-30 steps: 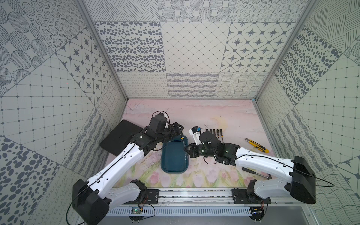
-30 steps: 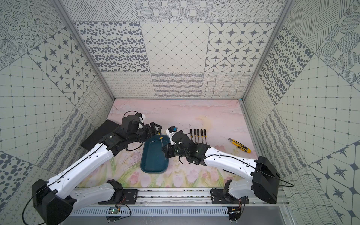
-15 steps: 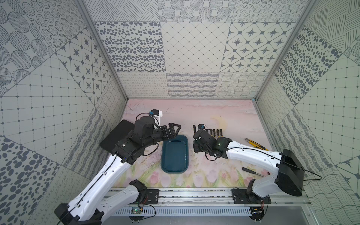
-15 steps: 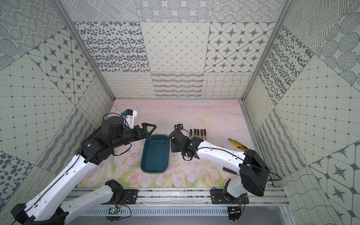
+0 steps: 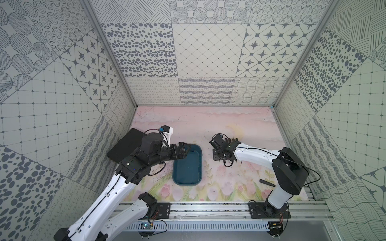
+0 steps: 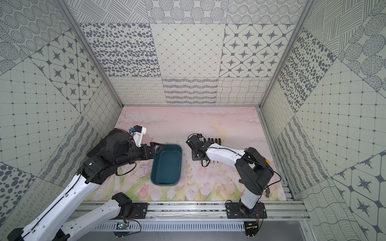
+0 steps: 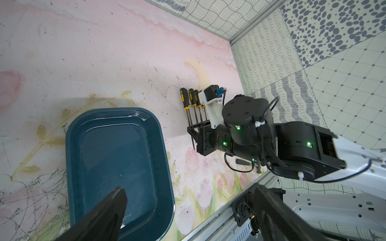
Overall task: Take the file tool out of the storage box
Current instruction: Place the file tool at the center of the board.
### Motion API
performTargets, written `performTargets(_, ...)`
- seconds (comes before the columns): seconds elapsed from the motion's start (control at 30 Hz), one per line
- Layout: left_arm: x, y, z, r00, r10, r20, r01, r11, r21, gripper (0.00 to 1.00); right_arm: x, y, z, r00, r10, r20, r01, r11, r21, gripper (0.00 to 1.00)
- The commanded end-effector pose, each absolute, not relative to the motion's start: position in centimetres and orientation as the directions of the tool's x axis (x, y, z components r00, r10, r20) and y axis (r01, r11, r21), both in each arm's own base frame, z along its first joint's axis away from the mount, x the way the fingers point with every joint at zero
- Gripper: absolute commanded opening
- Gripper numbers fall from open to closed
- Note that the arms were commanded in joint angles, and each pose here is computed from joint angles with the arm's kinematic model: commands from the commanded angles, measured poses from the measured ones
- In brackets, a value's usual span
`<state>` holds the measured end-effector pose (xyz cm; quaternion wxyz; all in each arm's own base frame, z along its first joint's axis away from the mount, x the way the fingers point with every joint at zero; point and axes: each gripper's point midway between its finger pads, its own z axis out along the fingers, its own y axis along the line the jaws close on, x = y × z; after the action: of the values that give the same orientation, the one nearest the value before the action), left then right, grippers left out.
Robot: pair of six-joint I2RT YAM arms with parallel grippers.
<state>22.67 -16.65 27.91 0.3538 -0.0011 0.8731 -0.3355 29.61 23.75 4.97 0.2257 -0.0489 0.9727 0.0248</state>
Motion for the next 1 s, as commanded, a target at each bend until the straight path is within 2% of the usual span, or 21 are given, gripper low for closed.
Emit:
performTargets(0.0, 22.6, -17.0, 27.1, -0.758, -0.197, -0.622, 0.267, 0.776, -0.572, 0.99, 30.4, 23.9, 4.6, -0.893, -0.095, -0.439, -0.115, 0.993, 0.019, 0.0)
performTargets(0.97, 23.1, -17.6, 25.3, -0.794, -0.179, -0.581, 0.241, 0.784, -0.571, 0.99, 31.8, 22.6, 2.0, -0.913, -0.075, -0.402, -0.072, 0.997, -0.023, 0.0)
